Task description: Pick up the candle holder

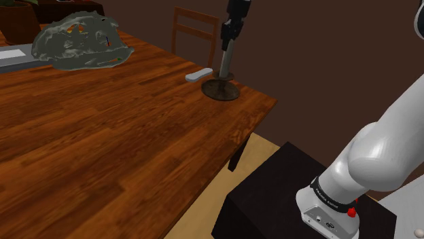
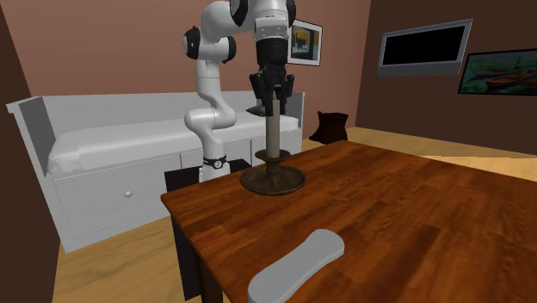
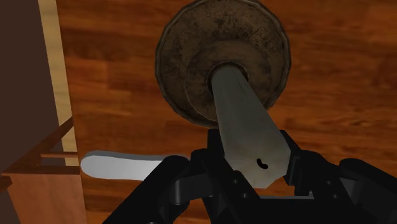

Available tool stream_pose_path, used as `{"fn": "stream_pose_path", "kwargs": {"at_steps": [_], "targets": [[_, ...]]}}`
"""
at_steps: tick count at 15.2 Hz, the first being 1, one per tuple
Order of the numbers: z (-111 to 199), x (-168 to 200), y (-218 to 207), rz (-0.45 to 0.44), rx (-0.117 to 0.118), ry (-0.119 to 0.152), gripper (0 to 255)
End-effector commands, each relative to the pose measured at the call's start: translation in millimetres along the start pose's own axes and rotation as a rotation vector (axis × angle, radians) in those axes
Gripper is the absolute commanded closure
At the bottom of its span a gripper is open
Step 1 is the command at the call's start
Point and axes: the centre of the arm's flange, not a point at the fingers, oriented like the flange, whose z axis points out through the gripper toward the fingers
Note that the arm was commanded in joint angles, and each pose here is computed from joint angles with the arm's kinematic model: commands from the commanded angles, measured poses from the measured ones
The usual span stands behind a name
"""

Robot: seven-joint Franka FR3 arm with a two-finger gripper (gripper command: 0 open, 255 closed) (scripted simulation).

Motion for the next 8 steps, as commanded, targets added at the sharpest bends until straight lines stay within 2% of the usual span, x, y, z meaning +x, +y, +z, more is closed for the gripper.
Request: {"fn": "stream_pose_path", "kwargs": {"at_steps": [1, 6, 8], "targets": [[-11, 0, 0, 0.0, 0.0, 0.001, 255], [-37, 3, 0, 0.0, 0.0, 0.001, 255], [-38, 3, 0, 0.0, 0.0, 0.001, 255]]}}
